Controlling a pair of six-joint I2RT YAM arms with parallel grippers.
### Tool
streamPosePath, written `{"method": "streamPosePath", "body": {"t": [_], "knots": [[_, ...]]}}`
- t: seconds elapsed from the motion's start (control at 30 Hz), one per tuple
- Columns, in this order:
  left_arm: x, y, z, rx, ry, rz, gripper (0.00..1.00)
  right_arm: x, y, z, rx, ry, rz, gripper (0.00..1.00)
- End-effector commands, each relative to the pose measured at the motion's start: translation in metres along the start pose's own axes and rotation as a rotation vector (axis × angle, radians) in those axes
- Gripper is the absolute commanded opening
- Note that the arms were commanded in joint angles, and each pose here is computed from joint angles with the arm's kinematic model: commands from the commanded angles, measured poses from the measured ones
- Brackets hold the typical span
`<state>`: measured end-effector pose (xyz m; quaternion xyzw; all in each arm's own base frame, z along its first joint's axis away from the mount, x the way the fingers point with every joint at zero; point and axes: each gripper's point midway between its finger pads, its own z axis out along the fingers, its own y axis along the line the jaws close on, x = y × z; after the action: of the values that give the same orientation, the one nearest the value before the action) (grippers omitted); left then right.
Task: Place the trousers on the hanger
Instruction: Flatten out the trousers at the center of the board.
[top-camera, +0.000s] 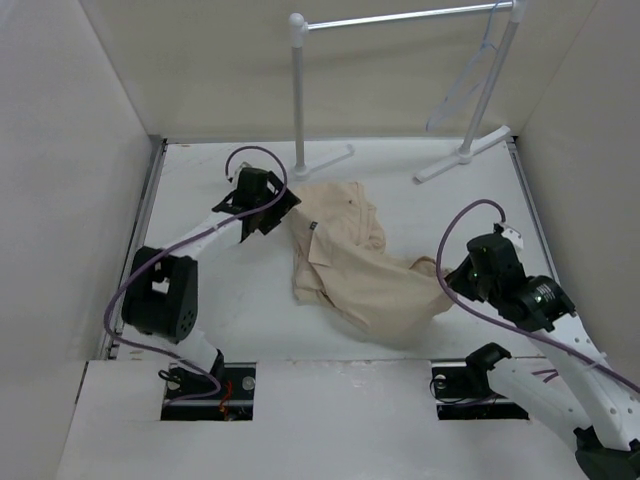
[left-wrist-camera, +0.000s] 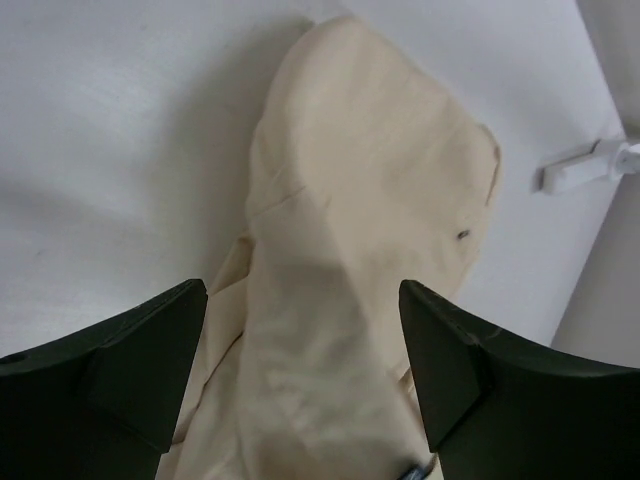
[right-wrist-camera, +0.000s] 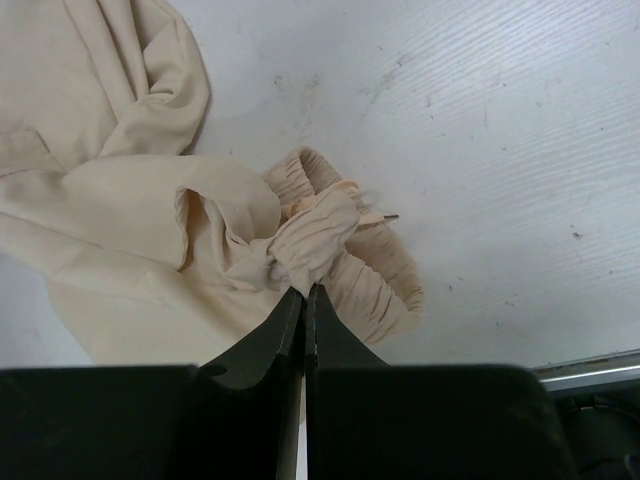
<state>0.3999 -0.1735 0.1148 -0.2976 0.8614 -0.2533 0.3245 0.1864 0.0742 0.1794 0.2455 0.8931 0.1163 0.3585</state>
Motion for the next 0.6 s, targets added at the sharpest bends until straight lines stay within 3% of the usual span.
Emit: {"method": "streamPosePath", "body": {"t": [0.0,0.03,0.1,0.17,0.27,0.37,0.5,0.57], "knots": [[-0.016,-0.038,0.037,0.091,-0.002,-0.042,0.72,-0.014,0.023,-0.001,-0.081,-0.043,-0.006,0.01],[-0.013,-0.037,0.052,0.086,0.032,-0.047,0.62,-0.017,0.027,-0.001,-0.091,-0.049,-0.007,0.01],[-0.019,-0.033,0.069,0.078,0.062,-0.079,0.26,-0.026,0.040,-0.002,-0.127,-0.065,-0.019,0.01],[-0.044,-0.038,0.059,0.094,0.024,-0.129,0.10,-0.038,0.057,-0.001,-0.164,-0.081,-0.036,0.01],[-0.118,-0.060,0.003,0.153,-0.161,-0.150,0.06,-0.076,0.105,0.002,-0.237,-0.141,-0.093,0.00],[-0.195,-0.069,-0.076,0.192,-0.329,-0.182,0.05,-0.143,0.179,-0.017,-0.341,-0.254,-0.144,0.00],[-0.270,-0.077,-0.207,0.263,-0.579,-0.222,0.05,-0.233,0.273,-0.111,-0.552,-0.473,-0.172,0.00],[-0.280,-0.076,-0.260,0.289,-0.666,-0.225,0.06,-0.254,0.283,-0.156,-0.609,-0.540,-0.157,0.00]]}}
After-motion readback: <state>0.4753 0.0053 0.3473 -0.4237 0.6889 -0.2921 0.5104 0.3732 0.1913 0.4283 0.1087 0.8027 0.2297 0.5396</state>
